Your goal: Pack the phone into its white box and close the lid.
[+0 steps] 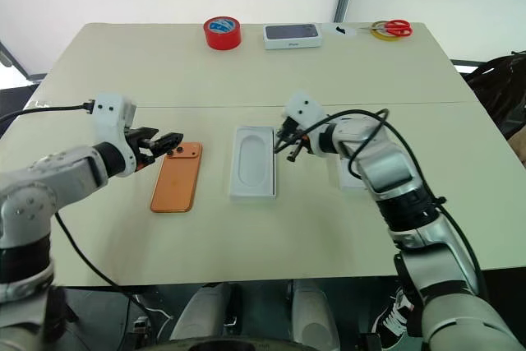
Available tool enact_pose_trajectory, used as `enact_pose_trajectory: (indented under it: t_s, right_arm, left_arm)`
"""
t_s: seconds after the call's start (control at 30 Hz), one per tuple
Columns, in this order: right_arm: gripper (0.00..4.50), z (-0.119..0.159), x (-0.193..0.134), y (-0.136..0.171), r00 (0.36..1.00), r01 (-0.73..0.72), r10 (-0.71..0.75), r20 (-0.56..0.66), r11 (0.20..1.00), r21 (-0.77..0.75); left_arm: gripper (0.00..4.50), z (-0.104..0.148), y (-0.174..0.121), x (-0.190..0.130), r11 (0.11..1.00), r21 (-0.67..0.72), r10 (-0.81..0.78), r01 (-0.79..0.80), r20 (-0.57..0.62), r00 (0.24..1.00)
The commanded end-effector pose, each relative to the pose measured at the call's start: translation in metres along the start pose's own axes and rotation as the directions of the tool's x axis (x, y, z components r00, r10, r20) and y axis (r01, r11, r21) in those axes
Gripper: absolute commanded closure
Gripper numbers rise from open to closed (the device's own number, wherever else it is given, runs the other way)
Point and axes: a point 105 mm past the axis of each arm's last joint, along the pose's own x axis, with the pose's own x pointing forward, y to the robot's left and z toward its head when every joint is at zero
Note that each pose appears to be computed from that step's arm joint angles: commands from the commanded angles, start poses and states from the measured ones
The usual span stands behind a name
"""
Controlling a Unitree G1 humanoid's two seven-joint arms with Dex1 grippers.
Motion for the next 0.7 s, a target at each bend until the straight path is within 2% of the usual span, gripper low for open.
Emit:
enact_pose_trajectory:
  t_s: [0.03,0.17,0.33,0.5,0.7]
  right_arm:
    - [4.42,0.018,0.015,0.001,0.999,0.041,-0.041,0.005,0.998,-0.037]
    - [4.42,0.019,0.036,0.008,0.998,0.048,-0.049,-0.039,0.998,-0.029]
    - [4.42,0.013,0.055,0.014,0.994,0.067,-0.072,-0.085,0.996,-0.061]
    - [4.42,0.001,0.060,0.009,0.982,0.120,-0.132,-0.136,0.988,-0.095]
    - [4.42,-0.006,0.054,0.001,0.968,0.155,-0.187,-0.166,0.970,-0.189]
  left_arm:
    - [1.12,-0.002,-0.021,-0.011,0.973,0.173,-0.165,0.153,0.061,0.984]
    - [1.12,-0.024,-0.026,-0.027,0.942,0.228,-0.259,0.248,0.021,0.966]
    - [1.12,-0.036,-0.032,-0.046,0.920,0.214,-0.340,0.328,0.022,0.940]
    - [1.12,-0.044,-0.041,-0.057,0.899,0.223,-0.387,0.377,0.003,0.922]
    - [1.12,-0.048,-0.039,-0.056,0.906,0.224,-0.368,0.359,-0.003,0.930]
